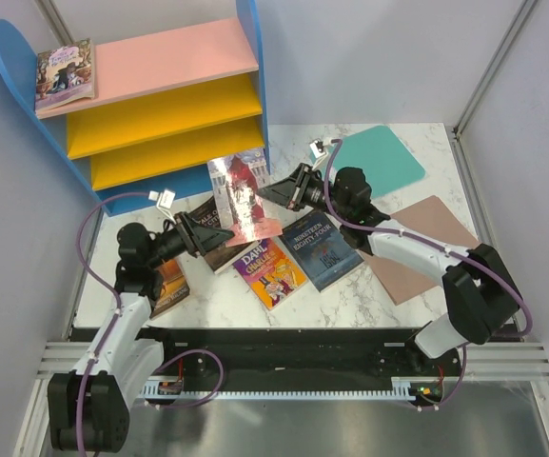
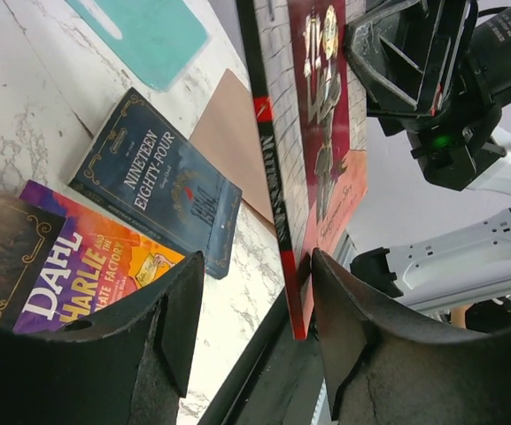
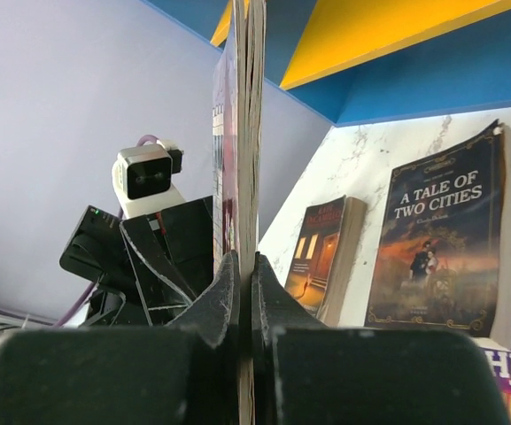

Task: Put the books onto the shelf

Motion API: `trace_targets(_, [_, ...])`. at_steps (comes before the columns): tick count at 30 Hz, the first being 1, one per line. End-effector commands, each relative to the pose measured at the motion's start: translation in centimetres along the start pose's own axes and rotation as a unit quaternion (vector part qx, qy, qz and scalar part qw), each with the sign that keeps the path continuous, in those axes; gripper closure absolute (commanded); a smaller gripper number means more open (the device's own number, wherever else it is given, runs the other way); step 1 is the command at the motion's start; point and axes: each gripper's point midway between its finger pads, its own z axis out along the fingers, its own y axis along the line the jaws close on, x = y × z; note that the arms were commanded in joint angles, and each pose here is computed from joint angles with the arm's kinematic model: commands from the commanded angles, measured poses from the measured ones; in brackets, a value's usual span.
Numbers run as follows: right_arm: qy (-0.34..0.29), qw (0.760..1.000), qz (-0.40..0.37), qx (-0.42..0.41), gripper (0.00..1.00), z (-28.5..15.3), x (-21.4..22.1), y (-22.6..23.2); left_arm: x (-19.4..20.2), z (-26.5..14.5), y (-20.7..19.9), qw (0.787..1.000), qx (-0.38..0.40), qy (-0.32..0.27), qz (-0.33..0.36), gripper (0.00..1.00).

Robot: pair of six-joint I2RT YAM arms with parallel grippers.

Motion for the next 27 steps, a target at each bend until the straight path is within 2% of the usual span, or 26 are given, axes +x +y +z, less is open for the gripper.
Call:
trace_targets(1, [-0.012, 0.999, -0.025, -0.046, 1.0, 1.7, -0.8, 3.6, -0.8, 0.3, -1.2, 1.0, 0.022, -0.014, 0.012, 0.42])
trace_targets(2, [-0.012, 0.999, -0.024, -0.045, 1.0, 1.8, -0.6, 3.5, -0.8, 0.4, -1.3, 1.0, 0.023, -0.013, 0.01, 0.43])
trace_targets(5, [-0.01, 0.999, -0.016, -0.051, 1.0, 2.3, -0.2, 3.4, -0.6, 0.6, -1.7, 0.999, 0.032, -0.01, 0.011, 0.54])
trace_targets(6, [-0.009, 0.999, -0.015, -0.051, 1.0, 2.4, -0.1, 3.4, -0.6, 0.6, -1.7, 0.999, 0.033, -0.011, 0.011, 0.66])
trace_targets(8, [-0.01, 0.999, -0.013, -0.048, 1.0, 2.6, -0.1, 3.1, -0.7, 0.6, -1.8, 0.999, 0.032, -0.015, 0.009, 0.81])
trace_targets(9, [-0.011, 0.999, -0.014, -0.046, 1.0, 2.5, -0.1, 3.1, -0.8, 0.6, -1.8, 0.999, 0.029, -0.02, 0.007, 0.98])
trace_targets(12, [-0.017, 0.999, -0.027, -0.015, 0.97, 2.3, -0.4, 2.2, -1.4, 0.4, -2.4, 0.999, 0.027, -0.031, 0.011, 0.98])
trace_targets(14, [-0.022, 0.999, -0.044, 0.011, 0.85, 1.9, -0.8, 1.7, -1.7, 0.4, -2.7, 0.999, 0.023, -0.026, 0.017, 0.98])
trace_targets(15, [-0.028, 0.998, -0.052, 0.015, 0.75, 1.4, -1.2, 2.1, -2.6, 0.5, -3.6, 0.999, 0.029, -0.025, 0.029, 0.98])
trace_targets(17, [-0.031, 0.996, -0.07, 0.048, 0.69, 0.8, -1.3, 1.0, -3.2, 0.6, -4.0, 0.999, 0.02, -0.014, 0.039, 0.98])
trace_targets(18, [-0.033, 0.995, -0.076, 0.055, 0.6, 0.1, -1.3, 1.2, -4.6, 0.7, -5.5, 0.998, 0.029, -0.016, 0.058, 0.98])
trace_targets(21, [-0.04, 0.99, -0.091, 0.095, 0.42, -1.8, -1.0, -0.1, -7.2, 1.2, -7.4, 0.996, 0.023, -0.004, 0.084, 0.98])
trace_targets(22, [-0.038, 0.989, -0.09, 0.108, 0.37, -2.4, -0.7, -0.7, -7.8, 1.3, -7.8, 0.995, 0.022, 0.002, 0.094, 0.98])
trace_targets(23, [-0.038, 0.988, -0.094, 0.116, 0.33, -3.0, -0.3, -1.1, -9.4, 1.3, -10.1, 0.992, 0.041, 0.003, 0.116, 0.98])
trace_targets(25, [-0.033, 0.984, -0.094, 0.146, 0.28, -4.6, 1.0, -2.9, -10.2, 2.3, -9.8, 0.995, 0.036, 0.033, 0.088, 0.98])
trace_targets(26, [-0.029, 0.983, -0.096, 0.155, 0.25, -5.0, 1.6, -3.5, -11.6, 2.4, -11.9, 0.992, 0.061, 0.04, 0.099, 0.98])
trace_targets(27, [-0.019, 0.979, -0.099, 0.178, 0.23, -5.8, 2.8, -4.7, -12.1, 2.7, -12.4, 0.992, 0.068, 0.05, 0.091, 0.98])
